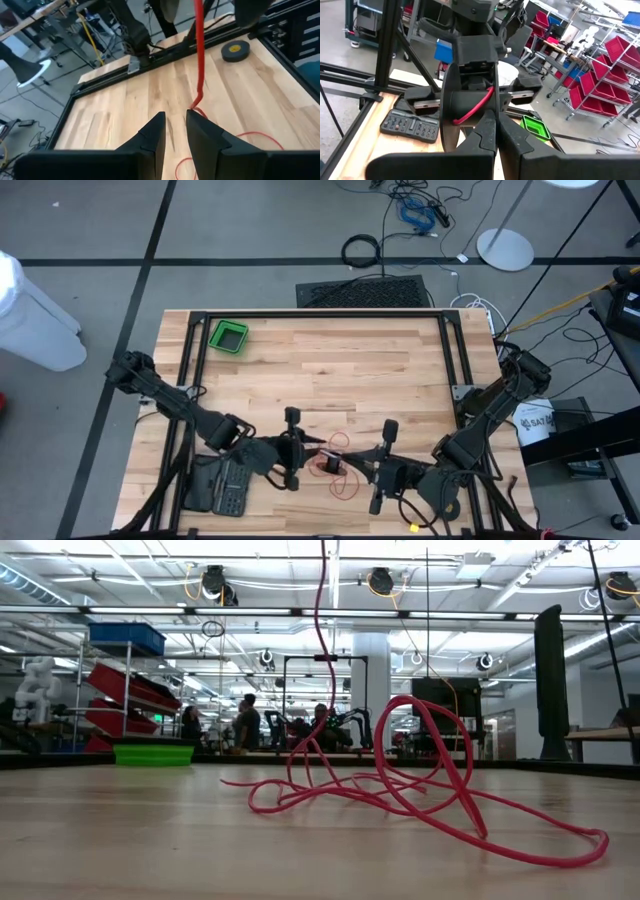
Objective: Coil cords
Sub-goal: Coil the red wire into the spool
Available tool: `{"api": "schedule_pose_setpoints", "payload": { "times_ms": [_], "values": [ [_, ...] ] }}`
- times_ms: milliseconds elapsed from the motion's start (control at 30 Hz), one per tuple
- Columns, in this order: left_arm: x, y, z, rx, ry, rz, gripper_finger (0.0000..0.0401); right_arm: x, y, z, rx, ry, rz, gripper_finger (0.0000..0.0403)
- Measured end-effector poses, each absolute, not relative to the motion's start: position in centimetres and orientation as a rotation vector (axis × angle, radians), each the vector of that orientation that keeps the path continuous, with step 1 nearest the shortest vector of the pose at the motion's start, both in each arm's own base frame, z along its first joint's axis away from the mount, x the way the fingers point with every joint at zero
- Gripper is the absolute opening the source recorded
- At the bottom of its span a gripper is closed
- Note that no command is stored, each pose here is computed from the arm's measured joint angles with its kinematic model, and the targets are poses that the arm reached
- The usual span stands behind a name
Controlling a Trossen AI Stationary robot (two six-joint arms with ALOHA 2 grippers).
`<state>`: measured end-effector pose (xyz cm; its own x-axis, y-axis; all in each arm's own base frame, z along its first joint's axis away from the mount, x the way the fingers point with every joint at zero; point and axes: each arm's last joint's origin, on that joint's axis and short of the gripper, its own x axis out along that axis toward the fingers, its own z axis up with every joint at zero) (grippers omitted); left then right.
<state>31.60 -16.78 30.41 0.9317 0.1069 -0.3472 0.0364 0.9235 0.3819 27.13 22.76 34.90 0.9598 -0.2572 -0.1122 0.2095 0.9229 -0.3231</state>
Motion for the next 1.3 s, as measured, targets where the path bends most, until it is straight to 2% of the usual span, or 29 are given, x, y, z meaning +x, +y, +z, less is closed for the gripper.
{"api": "schedule_pose_setpoints", "payload": {
  "times_ms": [267, 467, 667, 833, 1133, 1300],
  "values": [
    [29.7, -17.8, 30.5, 0.462, 0.426, 0.031, 0.0084, 27.1, 22.8, 34.9, -0.319, 0.155, -0.239, 0.0],
    [28.3, -18.8, 32.0, 0.341, 0.358, 0.008, 0.0083, 27.0, 22.9, 34.9, -0.323, 0.155, -0.236, 0.0],
    [28.9, -18.7, 31.8, 0.278, 0.344, 0.03, 0.0083, 27.0, 22.9, 34.9, -0.323, 0.155, -0.243, 0.0],
    [29.7, -18.9, 30.0, 0.139, 0.399, 0.097, 0.0083, 27.0, 22.9, 34.9, -0.327, 0.154, -0.243, 0.0],
    [31.4, -22.2, 24.9, 0.159, 0.365, 0.277, 0.0083, 26.8, 23.1, 34.9, -0.325, 0.15, -0.236, 0.0],
    [31.6, -24.5, 21.5, 0.27, 0.322, 0.403, 0.0083, 26.8, 23.1, 34.9, -0.326, 0.15, -0.234, 0.0]
  ]
}}
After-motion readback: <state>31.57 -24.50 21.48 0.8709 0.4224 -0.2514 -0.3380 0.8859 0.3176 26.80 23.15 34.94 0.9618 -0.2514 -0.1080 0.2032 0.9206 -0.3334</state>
